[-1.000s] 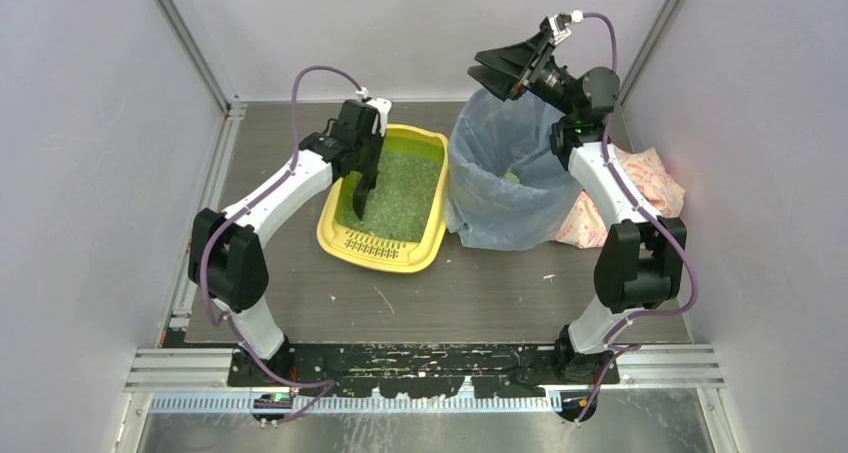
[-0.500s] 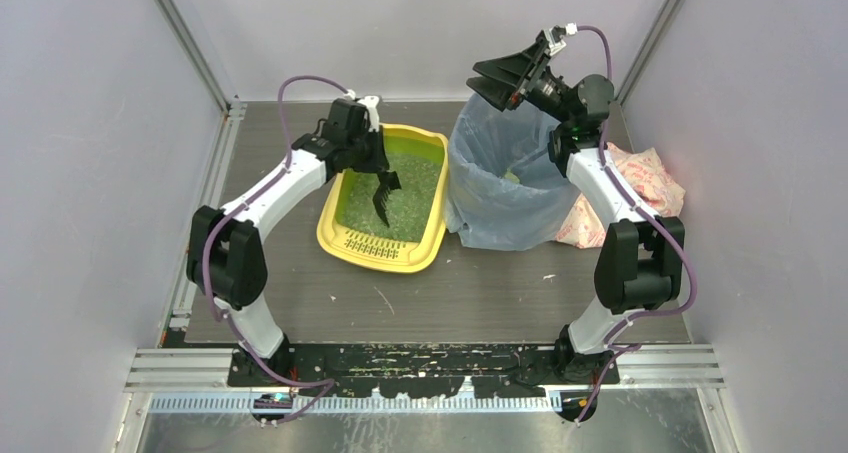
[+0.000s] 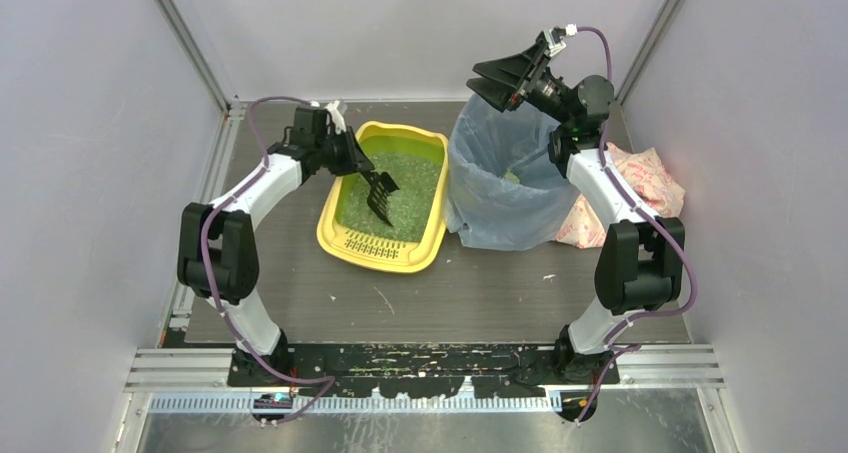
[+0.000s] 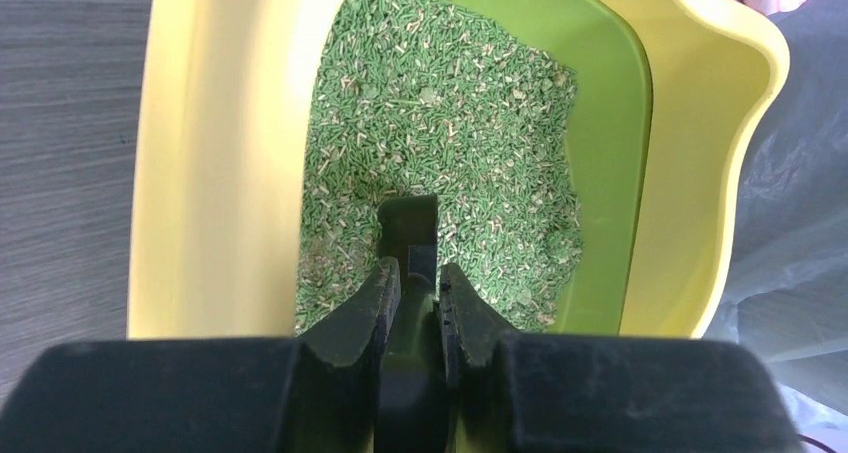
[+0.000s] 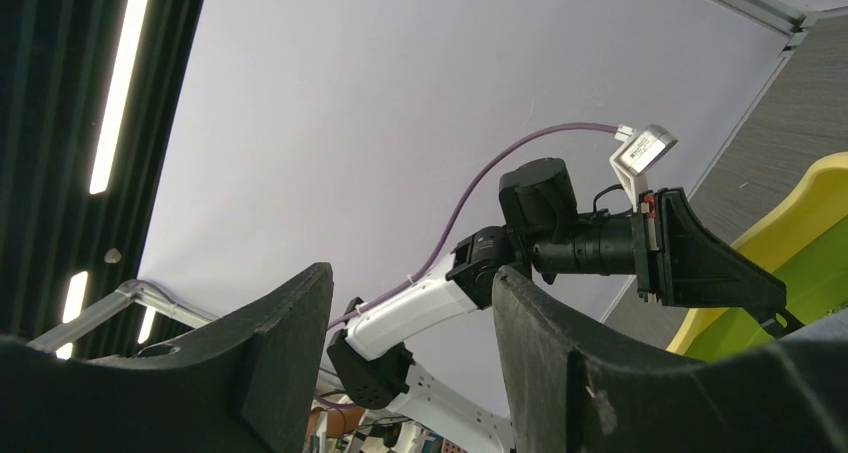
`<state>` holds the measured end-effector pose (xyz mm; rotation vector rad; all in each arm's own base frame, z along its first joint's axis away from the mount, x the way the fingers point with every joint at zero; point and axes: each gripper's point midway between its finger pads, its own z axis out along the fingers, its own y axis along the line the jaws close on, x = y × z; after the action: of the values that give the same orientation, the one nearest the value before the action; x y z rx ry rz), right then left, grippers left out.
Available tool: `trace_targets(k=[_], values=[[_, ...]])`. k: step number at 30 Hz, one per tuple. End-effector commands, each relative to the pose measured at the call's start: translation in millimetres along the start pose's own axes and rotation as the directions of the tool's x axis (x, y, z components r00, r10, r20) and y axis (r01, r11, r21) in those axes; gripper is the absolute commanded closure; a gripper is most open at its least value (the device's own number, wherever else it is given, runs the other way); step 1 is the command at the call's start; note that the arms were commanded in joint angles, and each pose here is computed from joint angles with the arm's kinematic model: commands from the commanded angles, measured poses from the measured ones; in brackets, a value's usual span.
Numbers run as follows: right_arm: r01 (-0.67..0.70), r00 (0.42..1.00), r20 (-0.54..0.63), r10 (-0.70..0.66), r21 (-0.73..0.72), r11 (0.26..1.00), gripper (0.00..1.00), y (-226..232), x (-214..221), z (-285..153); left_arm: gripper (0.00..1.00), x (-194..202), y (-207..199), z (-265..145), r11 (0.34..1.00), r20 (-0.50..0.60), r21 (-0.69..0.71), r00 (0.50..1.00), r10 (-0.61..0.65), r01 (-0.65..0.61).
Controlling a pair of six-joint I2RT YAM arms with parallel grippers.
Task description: Clean the litter box
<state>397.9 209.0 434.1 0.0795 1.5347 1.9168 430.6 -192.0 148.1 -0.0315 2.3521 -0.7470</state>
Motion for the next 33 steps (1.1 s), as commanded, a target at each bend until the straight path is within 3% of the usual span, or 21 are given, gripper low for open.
trace_targets(k=[1,23,33], values=[[0.088,0.996,0.006,-0.087,-0.059,0.994,0.35,30,3,1,1.0,-9,-26,-8,0.985,0.004,0.161,0.998,-0.057,0.056],[0.105,0.994,0.014,-0.104,-0.052,0.993,0.35,30,-4,6,1.0,-42,-2,-36,0.957,0.049,0.248,0.985,-0.167,0.15],[0.094,0.996,-0.002,-0.094,-0.053,0.994,0.35,25,-5,12,1.0,-63,-10,-58,0.898,0.08,0.389,0.964,-0.255,0.205]])
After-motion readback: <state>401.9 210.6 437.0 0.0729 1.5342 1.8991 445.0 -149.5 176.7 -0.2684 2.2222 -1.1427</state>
